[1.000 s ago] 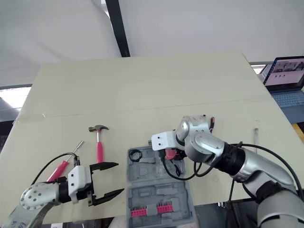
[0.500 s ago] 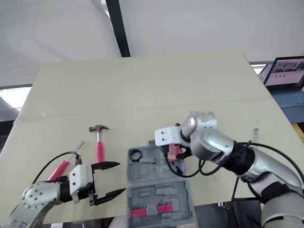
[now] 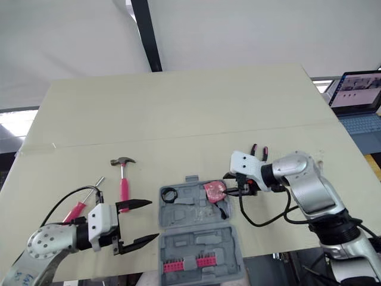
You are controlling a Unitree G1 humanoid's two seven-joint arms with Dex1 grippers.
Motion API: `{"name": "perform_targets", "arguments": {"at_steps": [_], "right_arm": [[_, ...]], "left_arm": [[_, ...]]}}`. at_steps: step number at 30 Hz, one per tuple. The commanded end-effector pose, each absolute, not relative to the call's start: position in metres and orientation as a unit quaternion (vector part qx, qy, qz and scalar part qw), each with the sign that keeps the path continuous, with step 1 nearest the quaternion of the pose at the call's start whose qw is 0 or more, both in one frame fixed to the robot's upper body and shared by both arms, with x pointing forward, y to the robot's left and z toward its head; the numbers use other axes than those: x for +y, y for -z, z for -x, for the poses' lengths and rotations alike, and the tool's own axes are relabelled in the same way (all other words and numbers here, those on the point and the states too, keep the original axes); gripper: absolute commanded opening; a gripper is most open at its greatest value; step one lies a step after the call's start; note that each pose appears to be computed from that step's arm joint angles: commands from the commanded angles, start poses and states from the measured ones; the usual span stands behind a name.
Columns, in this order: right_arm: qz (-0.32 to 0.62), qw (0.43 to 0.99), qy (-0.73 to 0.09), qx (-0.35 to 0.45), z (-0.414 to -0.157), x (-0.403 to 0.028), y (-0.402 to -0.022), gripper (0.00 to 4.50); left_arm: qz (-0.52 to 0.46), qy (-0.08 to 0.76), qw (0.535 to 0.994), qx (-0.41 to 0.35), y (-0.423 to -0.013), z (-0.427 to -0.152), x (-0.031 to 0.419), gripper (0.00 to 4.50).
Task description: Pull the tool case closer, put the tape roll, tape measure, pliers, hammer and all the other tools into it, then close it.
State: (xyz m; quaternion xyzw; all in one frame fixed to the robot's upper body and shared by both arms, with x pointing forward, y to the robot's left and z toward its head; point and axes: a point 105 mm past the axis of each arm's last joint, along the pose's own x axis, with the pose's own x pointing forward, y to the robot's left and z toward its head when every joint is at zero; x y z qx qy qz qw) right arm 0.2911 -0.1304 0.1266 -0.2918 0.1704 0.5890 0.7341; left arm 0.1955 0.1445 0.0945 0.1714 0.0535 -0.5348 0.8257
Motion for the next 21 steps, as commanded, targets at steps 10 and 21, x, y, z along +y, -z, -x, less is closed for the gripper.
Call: {"name": "perform_targets", "arguments": {"at_steps": [10, 21], "right_arm": [[0.242, 0.761, -0.598, 0.071, -0.303, -0.129, -0.114, 2.24], [0.231, 0.761, -0.601, 0.081, -0.300, -0.128, -0.093, 2.24]], "left_arm": [[-0.177, 0.540, 0.822, 0.047, -0.099, -0.194, 0.145, 4.50], [-0.179, 0.537, 0.823, 0.047, -0.100, -0.194, 0.146, 4.50]]}}
